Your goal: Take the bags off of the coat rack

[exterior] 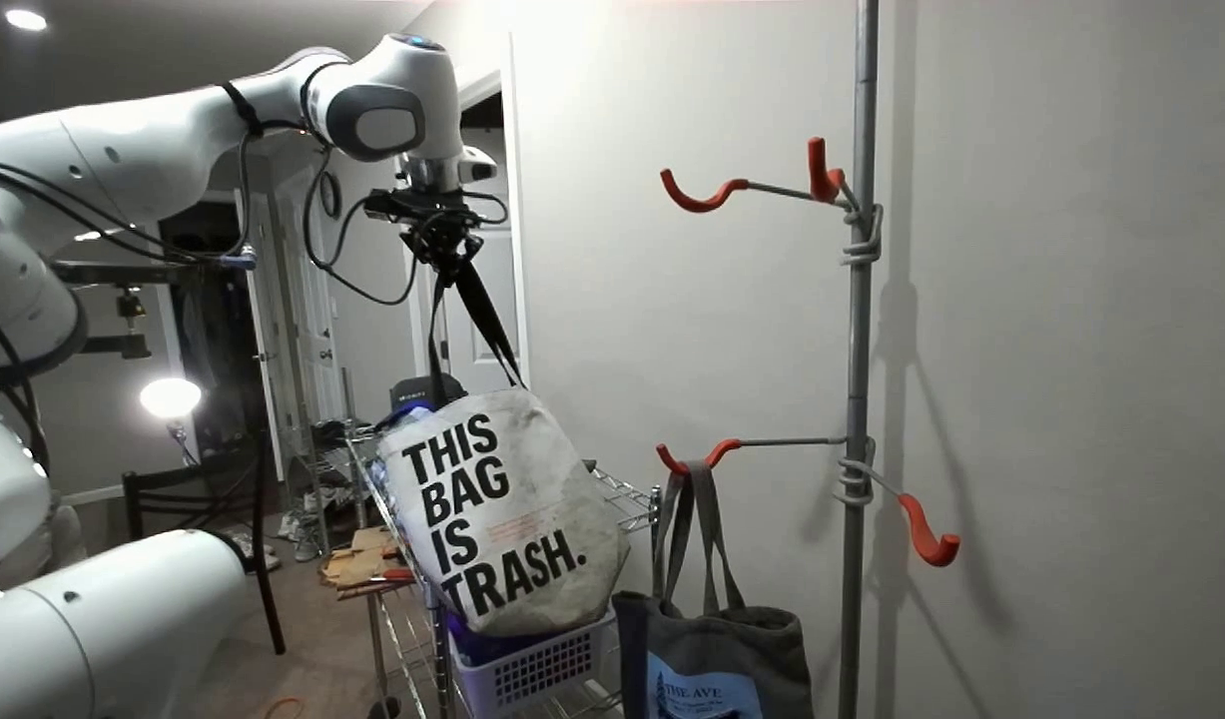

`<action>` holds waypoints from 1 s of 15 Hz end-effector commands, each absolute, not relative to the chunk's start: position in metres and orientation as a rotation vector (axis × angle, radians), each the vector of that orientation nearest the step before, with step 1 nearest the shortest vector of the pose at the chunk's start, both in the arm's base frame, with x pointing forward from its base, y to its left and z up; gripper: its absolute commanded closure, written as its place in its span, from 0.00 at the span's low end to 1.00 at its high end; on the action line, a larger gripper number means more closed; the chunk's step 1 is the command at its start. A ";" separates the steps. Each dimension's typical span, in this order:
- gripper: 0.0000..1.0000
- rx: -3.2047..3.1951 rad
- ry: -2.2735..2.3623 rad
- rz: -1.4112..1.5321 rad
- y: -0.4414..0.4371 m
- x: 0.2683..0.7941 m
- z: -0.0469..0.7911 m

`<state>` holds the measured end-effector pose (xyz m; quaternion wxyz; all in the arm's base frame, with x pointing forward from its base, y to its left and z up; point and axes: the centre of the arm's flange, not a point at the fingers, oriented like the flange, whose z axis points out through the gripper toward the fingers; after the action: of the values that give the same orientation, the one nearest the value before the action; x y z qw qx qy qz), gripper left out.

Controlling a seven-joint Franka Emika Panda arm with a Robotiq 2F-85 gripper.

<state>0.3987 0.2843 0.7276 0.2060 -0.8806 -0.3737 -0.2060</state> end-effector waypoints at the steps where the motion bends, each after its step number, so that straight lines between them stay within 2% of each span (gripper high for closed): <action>1: 0.97 -2.389 -1.016 -0.440 0.295 0.421 0.686; 7: 0.97 -2.355 -1.035 -0.295 0.326 0.433 0.641; 15: 0.97 -2.334 -1.000 -0.539 0.362 0.435 0.677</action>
<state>0.4353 0.3484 0.6530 0.2527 -0.8735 -0.3802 -0.1692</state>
